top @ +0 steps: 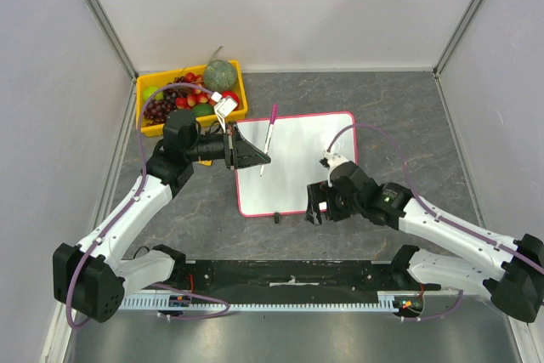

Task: Write a sentence on the whiteboard
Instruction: Move the whiteboard to the center of the board, then pass from the left arm to the right

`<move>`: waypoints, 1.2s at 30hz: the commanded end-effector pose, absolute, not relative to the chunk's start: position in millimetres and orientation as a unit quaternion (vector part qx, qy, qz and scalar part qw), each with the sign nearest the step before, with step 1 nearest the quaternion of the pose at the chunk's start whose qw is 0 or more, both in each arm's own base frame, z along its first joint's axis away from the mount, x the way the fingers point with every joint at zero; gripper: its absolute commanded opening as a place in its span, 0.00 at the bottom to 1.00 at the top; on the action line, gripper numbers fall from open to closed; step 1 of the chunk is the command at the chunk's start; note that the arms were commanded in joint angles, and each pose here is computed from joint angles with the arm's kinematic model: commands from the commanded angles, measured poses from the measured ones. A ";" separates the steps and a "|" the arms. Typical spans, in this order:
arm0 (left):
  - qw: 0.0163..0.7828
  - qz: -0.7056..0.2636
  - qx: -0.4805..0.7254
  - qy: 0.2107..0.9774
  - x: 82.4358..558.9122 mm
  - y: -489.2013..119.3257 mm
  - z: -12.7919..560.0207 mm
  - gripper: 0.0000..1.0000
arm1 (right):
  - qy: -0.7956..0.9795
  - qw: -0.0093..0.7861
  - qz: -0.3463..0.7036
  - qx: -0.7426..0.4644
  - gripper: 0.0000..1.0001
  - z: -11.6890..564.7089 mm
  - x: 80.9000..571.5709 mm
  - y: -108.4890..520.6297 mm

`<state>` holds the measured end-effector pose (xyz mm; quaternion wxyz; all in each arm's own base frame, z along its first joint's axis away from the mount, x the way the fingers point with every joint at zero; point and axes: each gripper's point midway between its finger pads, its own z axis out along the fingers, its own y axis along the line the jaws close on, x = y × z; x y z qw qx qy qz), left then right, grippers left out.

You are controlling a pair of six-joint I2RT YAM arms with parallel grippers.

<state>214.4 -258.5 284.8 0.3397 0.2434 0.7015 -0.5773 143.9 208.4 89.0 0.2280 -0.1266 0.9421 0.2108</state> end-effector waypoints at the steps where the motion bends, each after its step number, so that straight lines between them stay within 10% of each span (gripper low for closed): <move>1: 0.341 -0.560 0.281 0.700 210.4 -257.5 291.0 0.02 | 0.889 0.313 0.277 -0.189 0.98 166.3 169.9 242.6; 17: 0.271 -0.579 0.349 0.685 176.7 -252.0 298.6 0.02 | 0.620 0.405 0.579 -0.343 0.83 334.7 201.2 295.2; 36: 0.246 -0.597 0.414 0.641 153.7 -256.5 303.3 0.02 | 0.575 0.303 0.653 -0.388 0.64 347.1 187.3 341.0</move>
